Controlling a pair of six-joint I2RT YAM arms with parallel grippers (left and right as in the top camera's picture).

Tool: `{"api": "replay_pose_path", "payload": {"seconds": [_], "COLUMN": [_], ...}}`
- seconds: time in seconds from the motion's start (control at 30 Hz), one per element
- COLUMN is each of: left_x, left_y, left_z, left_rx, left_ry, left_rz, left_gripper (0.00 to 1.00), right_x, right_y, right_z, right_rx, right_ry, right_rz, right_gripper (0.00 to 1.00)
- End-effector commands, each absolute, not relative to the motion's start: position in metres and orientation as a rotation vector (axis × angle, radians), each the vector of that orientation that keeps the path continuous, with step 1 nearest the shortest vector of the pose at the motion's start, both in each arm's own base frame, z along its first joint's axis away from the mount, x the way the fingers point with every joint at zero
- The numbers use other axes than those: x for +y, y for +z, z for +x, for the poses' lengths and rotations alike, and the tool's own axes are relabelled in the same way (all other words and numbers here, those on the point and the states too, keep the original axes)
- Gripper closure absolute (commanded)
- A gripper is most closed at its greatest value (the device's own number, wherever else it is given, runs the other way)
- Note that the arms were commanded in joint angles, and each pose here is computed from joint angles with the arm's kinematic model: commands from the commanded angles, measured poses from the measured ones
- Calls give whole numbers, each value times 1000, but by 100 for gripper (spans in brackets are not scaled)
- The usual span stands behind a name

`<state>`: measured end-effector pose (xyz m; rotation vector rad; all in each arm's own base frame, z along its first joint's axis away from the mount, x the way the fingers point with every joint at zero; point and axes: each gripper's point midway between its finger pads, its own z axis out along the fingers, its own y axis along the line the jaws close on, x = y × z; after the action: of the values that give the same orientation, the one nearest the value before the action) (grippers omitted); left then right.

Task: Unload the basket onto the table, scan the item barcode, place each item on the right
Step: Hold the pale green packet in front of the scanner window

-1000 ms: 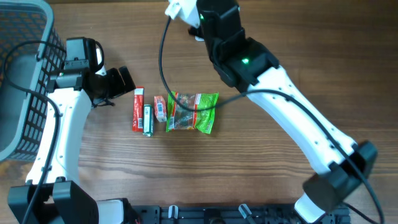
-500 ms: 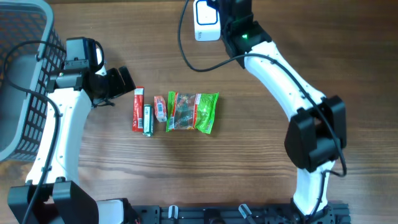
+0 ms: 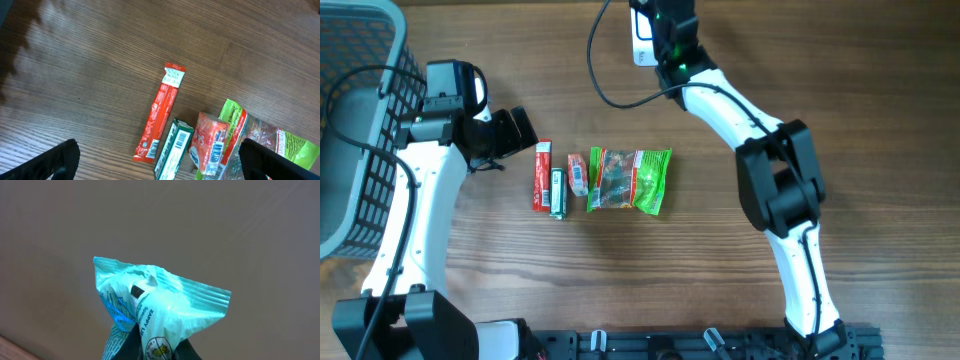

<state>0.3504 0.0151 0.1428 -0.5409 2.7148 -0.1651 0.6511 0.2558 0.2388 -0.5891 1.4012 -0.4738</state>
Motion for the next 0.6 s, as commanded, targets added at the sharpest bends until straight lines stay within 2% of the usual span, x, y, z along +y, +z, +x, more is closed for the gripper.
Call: {"api": "replay_pose_path", "payload": {"seconds": [0.0,0.3,0.57], "left_x": [18,18,18], "left_y": [145,145,145], "left_z": [352,352,352], "left_rx": [2702,2702,2702], "left_ry": [-154,-154,-154], "left_rz": [-557,-557,-558], "left_gripper": [0,0,0], "right_x": [265,288,292], "right_y": [218,153,156], "right_z": [652,652,651], "right_rx": [1415,1298,1296], "right_ry": [-512,-832,-788], "right_rz": [-573,-1001,-965], "right_gripper": [96,96,96]}}
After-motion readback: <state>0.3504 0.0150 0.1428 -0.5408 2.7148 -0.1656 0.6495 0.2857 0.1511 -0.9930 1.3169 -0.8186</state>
